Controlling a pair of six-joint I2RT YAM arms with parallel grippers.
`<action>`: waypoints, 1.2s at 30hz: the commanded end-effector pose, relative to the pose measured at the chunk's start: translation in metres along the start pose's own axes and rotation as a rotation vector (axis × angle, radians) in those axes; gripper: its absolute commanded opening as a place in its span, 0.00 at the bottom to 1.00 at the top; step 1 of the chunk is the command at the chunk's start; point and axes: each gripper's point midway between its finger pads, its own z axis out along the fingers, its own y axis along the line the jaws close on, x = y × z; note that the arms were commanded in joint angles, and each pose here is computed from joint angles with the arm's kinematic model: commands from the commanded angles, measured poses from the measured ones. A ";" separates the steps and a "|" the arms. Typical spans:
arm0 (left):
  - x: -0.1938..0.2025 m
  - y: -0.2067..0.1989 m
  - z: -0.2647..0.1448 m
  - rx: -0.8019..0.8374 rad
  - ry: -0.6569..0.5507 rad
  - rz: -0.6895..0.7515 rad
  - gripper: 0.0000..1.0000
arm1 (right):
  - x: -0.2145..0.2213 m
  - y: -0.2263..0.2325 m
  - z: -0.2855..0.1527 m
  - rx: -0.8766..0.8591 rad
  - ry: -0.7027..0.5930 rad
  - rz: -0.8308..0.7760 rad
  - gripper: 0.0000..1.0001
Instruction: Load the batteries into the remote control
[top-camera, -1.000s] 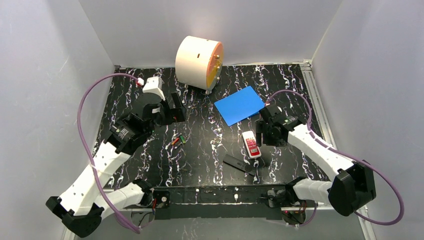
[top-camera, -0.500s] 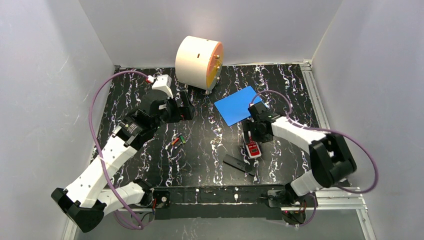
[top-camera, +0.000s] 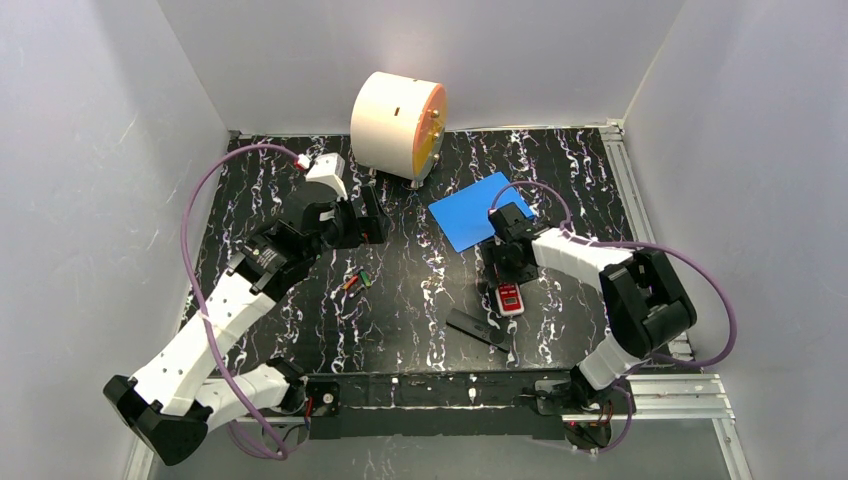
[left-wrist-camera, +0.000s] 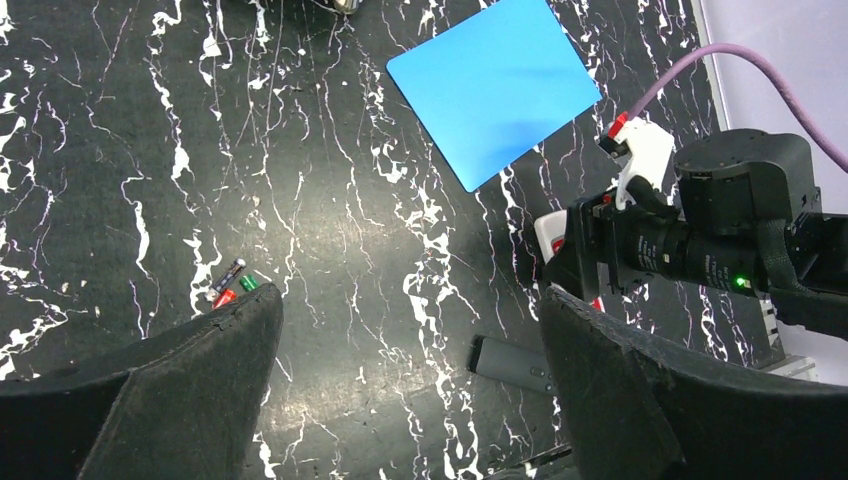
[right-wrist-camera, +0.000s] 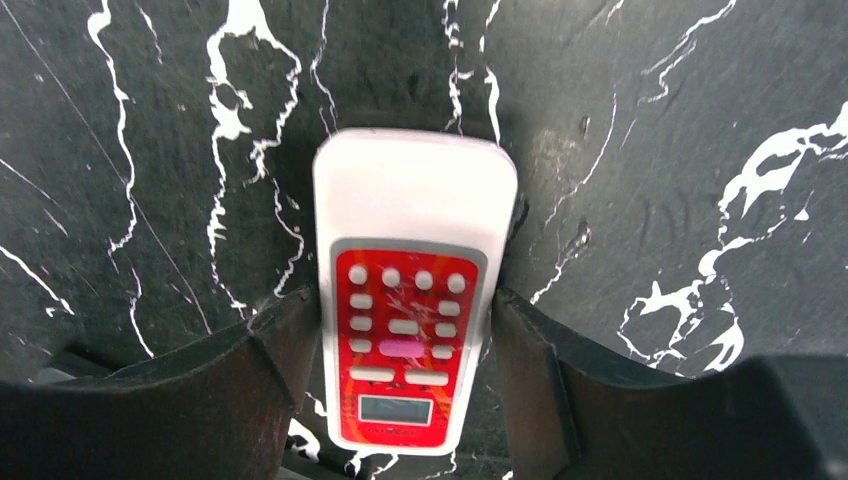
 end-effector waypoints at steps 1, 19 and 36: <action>-0.005 0.000 -0.002 0.001 -0.018 0.005 0.98 | -0.012 0.011 0.009 -0.039 -0.014 -0.012 0.66; 0.031 -0.069 0.007 0.376 0.147 -0.132 0.98 | -0.132 0.077 -0.128 -0.444 -0.497 0.242 0.43; 0.016 -0.113 0.029 0.532 0.170 -0.035 0.89 | -0.182 0.124 -0.216 -0.807 -0.540 0.642 0.45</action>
